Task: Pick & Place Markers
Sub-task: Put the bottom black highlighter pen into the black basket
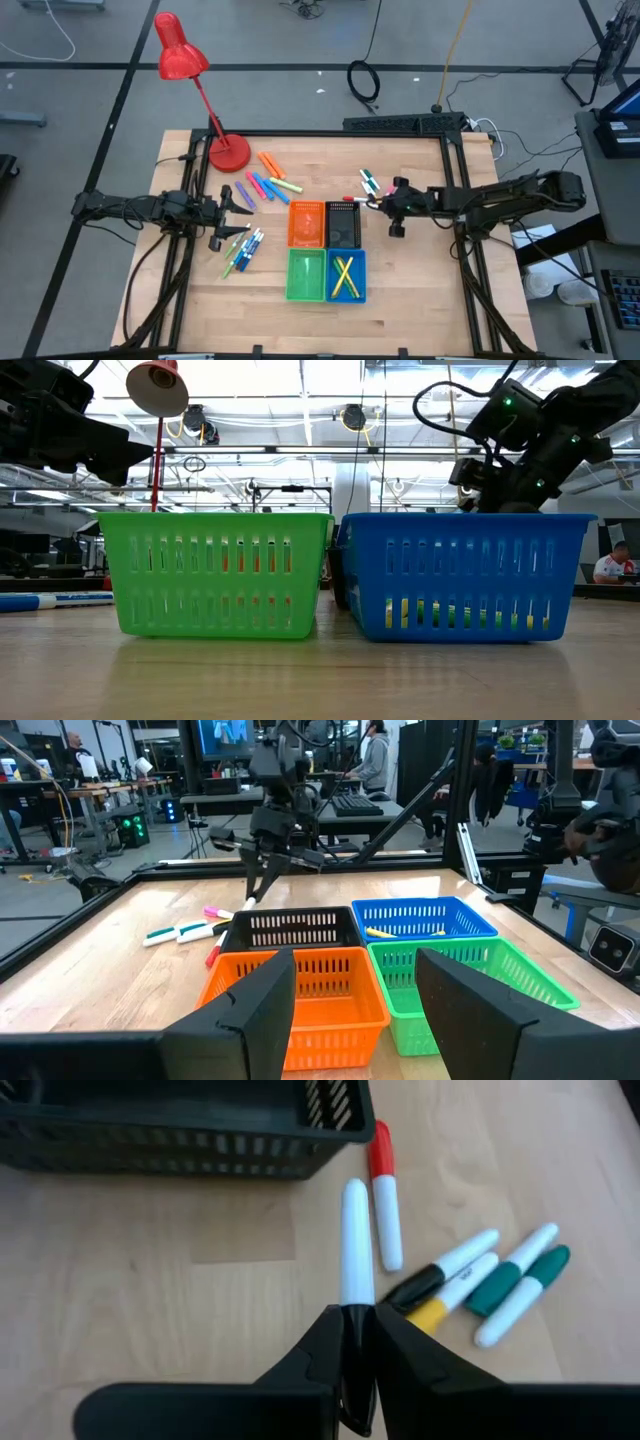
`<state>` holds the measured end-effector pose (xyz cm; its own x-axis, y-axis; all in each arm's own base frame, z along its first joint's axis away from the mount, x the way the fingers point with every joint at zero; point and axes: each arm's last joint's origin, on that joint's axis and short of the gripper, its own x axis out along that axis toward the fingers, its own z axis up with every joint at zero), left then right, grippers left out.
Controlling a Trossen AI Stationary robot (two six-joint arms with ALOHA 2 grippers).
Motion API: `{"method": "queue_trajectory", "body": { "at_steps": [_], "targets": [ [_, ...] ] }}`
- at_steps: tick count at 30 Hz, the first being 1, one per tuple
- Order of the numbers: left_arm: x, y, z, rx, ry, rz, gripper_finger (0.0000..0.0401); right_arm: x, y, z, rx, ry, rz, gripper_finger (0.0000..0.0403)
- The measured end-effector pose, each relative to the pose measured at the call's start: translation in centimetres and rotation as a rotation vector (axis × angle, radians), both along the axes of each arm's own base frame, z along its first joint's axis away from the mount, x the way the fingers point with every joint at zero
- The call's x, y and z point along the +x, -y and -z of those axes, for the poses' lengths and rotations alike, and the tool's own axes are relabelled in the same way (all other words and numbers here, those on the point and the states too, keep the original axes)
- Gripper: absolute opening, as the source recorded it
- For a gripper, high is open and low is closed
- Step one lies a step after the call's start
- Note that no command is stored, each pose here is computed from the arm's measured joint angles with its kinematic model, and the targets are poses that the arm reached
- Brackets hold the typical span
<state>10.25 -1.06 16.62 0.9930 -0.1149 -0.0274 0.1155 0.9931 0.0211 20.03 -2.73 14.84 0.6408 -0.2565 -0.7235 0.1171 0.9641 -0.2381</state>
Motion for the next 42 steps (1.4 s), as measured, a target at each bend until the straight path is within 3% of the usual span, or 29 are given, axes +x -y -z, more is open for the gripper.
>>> {"method": "queue_trajectory", "body": {
  "at_steps": [7,13,19,28,42],
  "targets": [
    [0.0,0.0,0.0,0.0,0.0,0.0,0.0212,-0.4,0.4,-1.1,-0.153,0.037,0.099,0.0026],
    [0.0,0.0,0.0,0.0,0.0,0.0,0.0212,0.1,-0.2,-2.6,-0.171,0.172,0.048,0.0025],
    [0.0,0.0,0.0,0.0,0.0,0.0,0.0212,1.2,-1.9,-3.8,-0.062,0.346,-0.148,0.0025],
    [0.0,0.0,0.0,0.0,0.0,0.0,0.0212,2.7,-4.5,-4.2,0.114,0.512,-0.305,0.0025],
    [0.0,0.0,0.0,0.0,0.0,0.0,0.0212,6.2,-4.6,-1.0,0.114,0.321,-0.298,0.0026]
  ]
}}
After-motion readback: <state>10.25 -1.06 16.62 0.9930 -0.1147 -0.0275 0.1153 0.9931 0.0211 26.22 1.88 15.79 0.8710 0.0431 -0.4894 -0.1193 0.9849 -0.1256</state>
